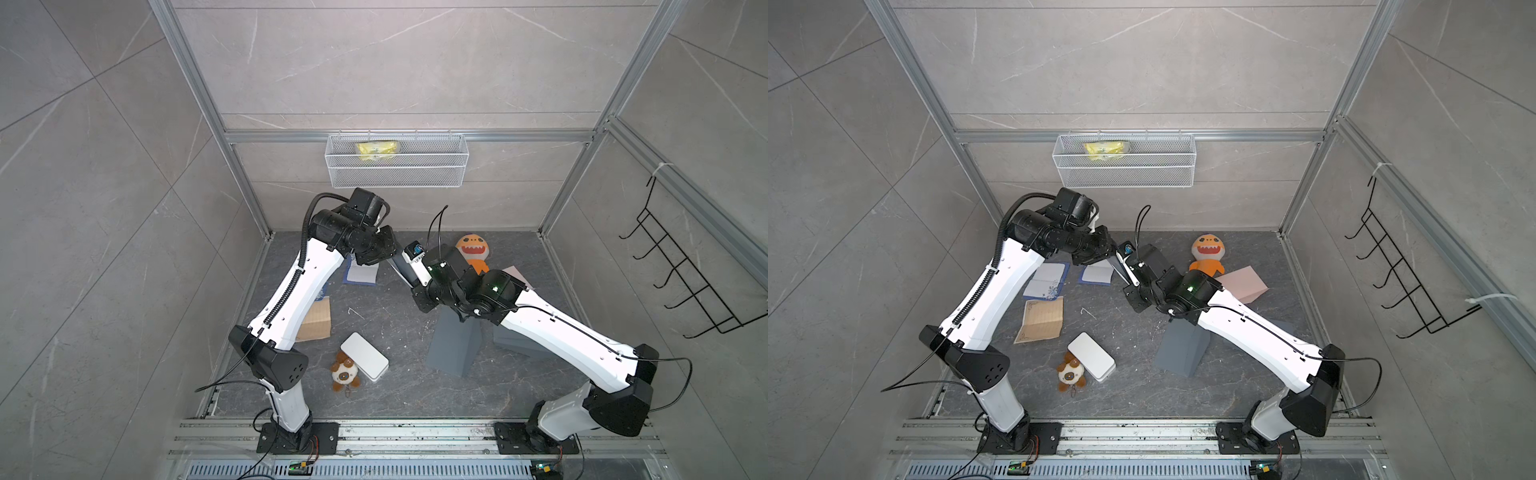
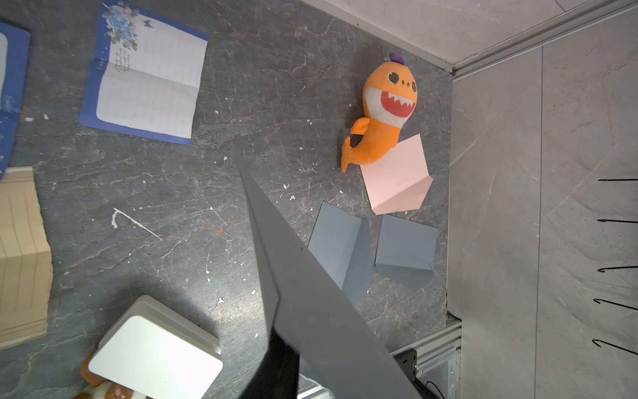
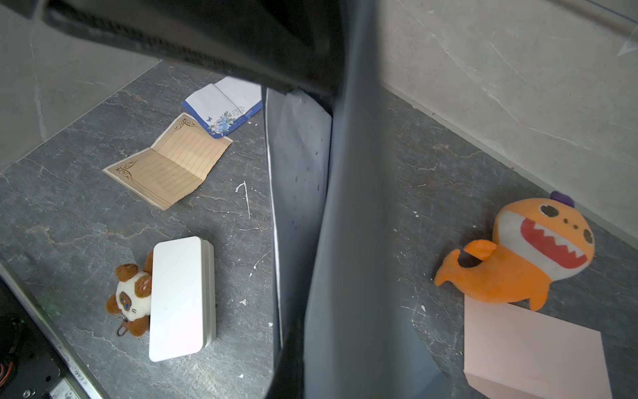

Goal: Take the letter paper out of the envelope
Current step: Take out the letter paper from the envelope.

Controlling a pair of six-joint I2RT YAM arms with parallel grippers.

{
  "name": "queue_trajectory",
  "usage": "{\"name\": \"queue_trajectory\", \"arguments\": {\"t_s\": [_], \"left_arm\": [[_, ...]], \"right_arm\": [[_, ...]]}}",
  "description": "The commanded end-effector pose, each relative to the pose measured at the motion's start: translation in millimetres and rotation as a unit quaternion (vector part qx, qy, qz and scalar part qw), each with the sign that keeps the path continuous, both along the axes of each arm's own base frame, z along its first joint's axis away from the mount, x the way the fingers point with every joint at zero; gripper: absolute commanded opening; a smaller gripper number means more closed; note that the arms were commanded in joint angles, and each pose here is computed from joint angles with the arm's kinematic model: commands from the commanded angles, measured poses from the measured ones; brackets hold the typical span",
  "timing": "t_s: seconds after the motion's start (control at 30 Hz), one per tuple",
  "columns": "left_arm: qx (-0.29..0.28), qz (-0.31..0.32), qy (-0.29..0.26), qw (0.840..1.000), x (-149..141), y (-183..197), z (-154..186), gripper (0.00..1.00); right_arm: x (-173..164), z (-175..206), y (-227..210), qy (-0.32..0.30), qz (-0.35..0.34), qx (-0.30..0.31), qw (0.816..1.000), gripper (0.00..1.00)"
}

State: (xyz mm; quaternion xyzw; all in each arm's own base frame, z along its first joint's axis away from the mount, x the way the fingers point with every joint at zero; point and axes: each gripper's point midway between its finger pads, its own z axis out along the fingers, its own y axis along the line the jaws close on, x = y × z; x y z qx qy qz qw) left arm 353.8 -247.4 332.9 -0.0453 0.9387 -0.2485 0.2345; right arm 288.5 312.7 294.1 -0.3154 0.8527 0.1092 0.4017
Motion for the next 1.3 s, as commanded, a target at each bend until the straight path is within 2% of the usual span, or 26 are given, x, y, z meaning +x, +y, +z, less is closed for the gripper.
{"name": "queue_trajectory", "arguments": {"t_s": [0.0, 0.2, 0.57, 0.73, 1.0, 1.27], "left_arm": [[0.038, 0.019, -0.043, 0.998, 19, 20, 8, 0.24], [0.061, 0.022, -0.052, 0.997, 25, 28, 4, 0.23], [0.096, 0.035, -0.096, 0.990, 31, 44, 18, 0.21], [0.092, 0.027, -0.066, 0.993, 25, 41, 6, 0.21], [0.052, 0.006, 0.017, 0.998, 4, 23, -14, 0.24], [0.044, -0.010, 0.060, 0.997, -9, 11, -22, 0.24]], "right_arm": [[-9, 6, 1, -0.004, 0.003, 0.013, 1.000, 0.00], [-13, 7, 9, -0.002, 0.013, 0.018, 1.000, 0.00], [-25, 3, 15, 0.001, 0.021, 0.016, 1.000, 0.00], [-24, 8, 14, -0.008, 0.016, 0.014, 1.000, 0.00], [-17, 15, 12, -0.025, 0.001, 0.008, 1.000, 0.00], [-14, 19, 14, -0.040, -0.008, 0.001, 0.999, 0.00]]}}
